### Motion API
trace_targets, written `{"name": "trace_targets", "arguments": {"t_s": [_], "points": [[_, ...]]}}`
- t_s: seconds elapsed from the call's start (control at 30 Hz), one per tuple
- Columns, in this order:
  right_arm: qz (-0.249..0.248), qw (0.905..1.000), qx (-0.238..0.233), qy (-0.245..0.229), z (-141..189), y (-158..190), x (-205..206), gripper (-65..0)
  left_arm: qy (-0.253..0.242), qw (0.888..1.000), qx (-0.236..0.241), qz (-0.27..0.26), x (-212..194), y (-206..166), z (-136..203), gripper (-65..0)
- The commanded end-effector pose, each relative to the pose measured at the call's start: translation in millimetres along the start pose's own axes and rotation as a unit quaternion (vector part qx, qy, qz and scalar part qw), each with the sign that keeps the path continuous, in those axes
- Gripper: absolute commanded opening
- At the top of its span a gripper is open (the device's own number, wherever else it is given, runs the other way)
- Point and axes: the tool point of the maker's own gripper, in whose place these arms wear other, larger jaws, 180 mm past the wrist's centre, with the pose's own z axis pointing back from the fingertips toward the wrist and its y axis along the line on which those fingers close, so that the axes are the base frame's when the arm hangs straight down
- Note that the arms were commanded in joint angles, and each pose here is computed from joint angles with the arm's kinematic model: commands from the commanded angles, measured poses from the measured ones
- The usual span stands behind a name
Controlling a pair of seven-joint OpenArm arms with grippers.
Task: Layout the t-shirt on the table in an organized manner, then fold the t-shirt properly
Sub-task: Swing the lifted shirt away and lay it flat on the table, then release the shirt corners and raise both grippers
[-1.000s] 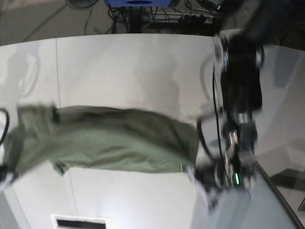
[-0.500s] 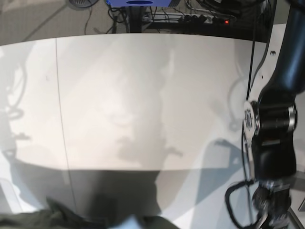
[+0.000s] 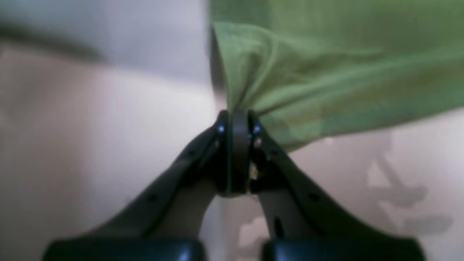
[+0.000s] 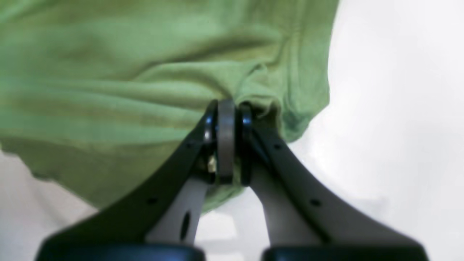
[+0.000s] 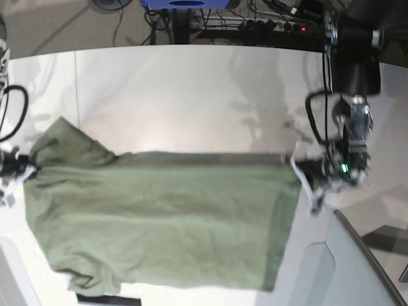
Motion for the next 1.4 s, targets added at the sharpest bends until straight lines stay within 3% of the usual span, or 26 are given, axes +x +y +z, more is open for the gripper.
{"name": "trace_targets", "arguments": {"t_s": [0.0,0.17,0.53,0.6,0.7,0.77,0.9,1.0,1.13,1.2,1.23,1.3,1.33,1.37], "points": [[-0.004,0.9997,-0.013,-0.021,9.6,-15.1,13.6,-65.0,-0.026,1.000,0.014,-0.002,17.9,11.6,7.2,-65.0],[-0.004,0.9998,-0.018,-0.006,9.8,-17.7,-13.6,-65.0,-0.010,1.000,0.023,0.018,-11.2,20.2,9.8,-65.0],[-0.031,0.9990,-0.029,0.018,23.9,-30.6,-23.1,-64.4,0.003,1.000,0.016,0.016,-26.6,11.1,7.5,-65.0],[-0.043,0.9982,-0.028,0.030,25.7,-32.5,-28.2,-58.8,0.002,1.000,0.016,0.016,-25.5,10.7,7.6,-65.0],[-0.058,0.9974,-0.023,0.035,27.7,-29.2,-28.5,-43.8,0.001,1.000,0.018,0.014,-24.2,12.2,9.2,-65.0],[-0.053,0.9978,-0.032,0.022,37.7,-33.7,-20.2,-35.6,0.001,1.000,0.019,0.013,-24.8,13.5,9.7,-46.4],[-0.024,0.9985,-0.049,0.000,60.0,-33.4,-3.6,-35.3,-0.014,1.000,0.026,0.009,-19.5,15.5,19.0,-12.7],[0.012,0.9971,-0.071,-0.023,84.8,-31.4,17.3,-36.0,-0.056,0.997,0.041,-0.014,4.1,17.1,42.2,0.0],[0.056,0.9929,-0.084,-0.063,106.0,-21.5,43.1,-42.9,-0.093,0.993,0.073,-0.003,36.3,37.5,75.2,-2.6],[0.049,0.9933,-0.077,-0.071,101.0,-20.9,46.0,-50.6,-0.110,0.991,0.073,0.020,52.9,41.2,75.3,-9.4],[0.043,0.9937,-0.069,-0.077,93.7,-19.4,48.9,-56.0,-0.100,0.992,0.067,0.032,50.7,42.1,67.0,-16.1],[0.032,0.9962,-0.047,-0.066,70.2,-12.9,44.5,-62.4,-0.083,0.995,0.044,0.045,49.2,33.2,44.3,-36.5],[0.027,0.9975,-0.035,-0.054,57.8,-9.4,39.2,-62.6,-0.081,0.995,0.029,0.047,48.1,24.0,30.9,-53.2],[0.022,0.9983,-0.028,-0.046,48.6,-6.7,34.2,-62.4,-0.081,0.995,0.019,0.048,46.7,17.8,21.0,-65.0]]}}
